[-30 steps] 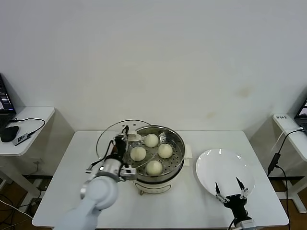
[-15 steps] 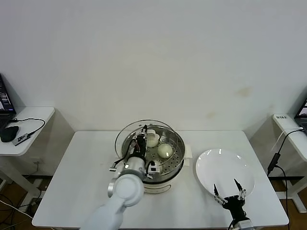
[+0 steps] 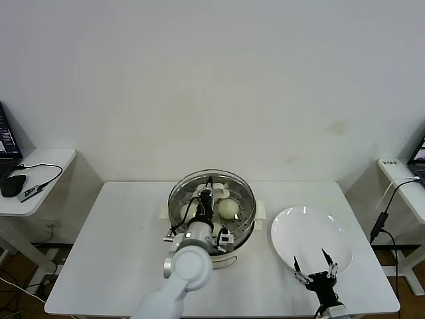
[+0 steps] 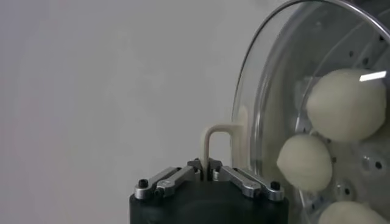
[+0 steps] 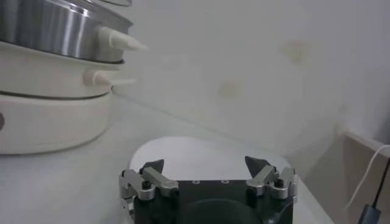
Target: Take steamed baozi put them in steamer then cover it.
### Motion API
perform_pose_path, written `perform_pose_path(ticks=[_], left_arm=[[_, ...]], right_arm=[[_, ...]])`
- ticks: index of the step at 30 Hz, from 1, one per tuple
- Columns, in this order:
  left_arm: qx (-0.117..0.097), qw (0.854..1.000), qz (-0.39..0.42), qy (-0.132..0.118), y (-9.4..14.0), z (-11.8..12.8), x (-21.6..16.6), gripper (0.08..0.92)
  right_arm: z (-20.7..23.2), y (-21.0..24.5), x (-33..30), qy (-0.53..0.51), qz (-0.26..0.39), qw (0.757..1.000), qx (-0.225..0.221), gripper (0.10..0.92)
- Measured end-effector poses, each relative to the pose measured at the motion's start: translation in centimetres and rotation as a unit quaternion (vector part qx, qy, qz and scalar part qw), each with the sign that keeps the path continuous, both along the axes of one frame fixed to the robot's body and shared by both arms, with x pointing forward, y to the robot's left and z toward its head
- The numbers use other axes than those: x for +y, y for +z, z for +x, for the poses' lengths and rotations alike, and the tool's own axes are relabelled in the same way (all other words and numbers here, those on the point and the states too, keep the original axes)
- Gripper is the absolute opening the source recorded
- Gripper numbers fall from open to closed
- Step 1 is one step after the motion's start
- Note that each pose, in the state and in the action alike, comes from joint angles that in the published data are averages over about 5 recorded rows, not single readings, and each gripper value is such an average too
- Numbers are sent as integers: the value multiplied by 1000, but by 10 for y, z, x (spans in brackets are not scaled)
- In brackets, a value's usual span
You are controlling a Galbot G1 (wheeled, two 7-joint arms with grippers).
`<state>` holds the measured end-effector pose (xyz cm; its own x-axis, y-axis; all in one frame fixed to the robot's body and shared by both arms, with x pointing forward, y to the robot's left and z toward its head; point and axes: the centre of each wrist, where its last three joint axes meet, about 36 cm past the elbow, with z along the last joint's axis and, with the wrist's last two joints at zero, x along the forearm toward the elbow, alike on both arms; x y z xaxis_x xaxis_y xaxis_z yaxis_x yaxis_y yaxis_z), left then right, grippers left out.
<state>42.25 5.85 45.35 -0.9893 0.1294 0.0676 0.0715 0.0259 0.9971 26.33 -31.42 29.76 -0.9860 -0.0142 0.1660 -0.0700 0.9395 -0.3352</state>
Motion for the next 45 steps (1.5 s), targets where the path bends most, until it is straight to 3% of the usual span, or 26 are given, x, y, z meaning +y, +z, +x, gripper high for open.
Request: perform_pose_path(ticks=[26, 37, 45], left_arm=[[13, 1000, -1, 5, -14, -2, -4, 162], [3, 1000, -12, 5, -12, -17, 5, 466], [-12, 999, -34, -9, -4, -46, 24, 691]], right_arm=[[-3, -3, 1, 5, -5, 1000, 5, 823], [-4, -3, 2, 7, -6, 1000, 5, 823], [-3, -7, -1, 3, -3, 1000, 6, 823]])
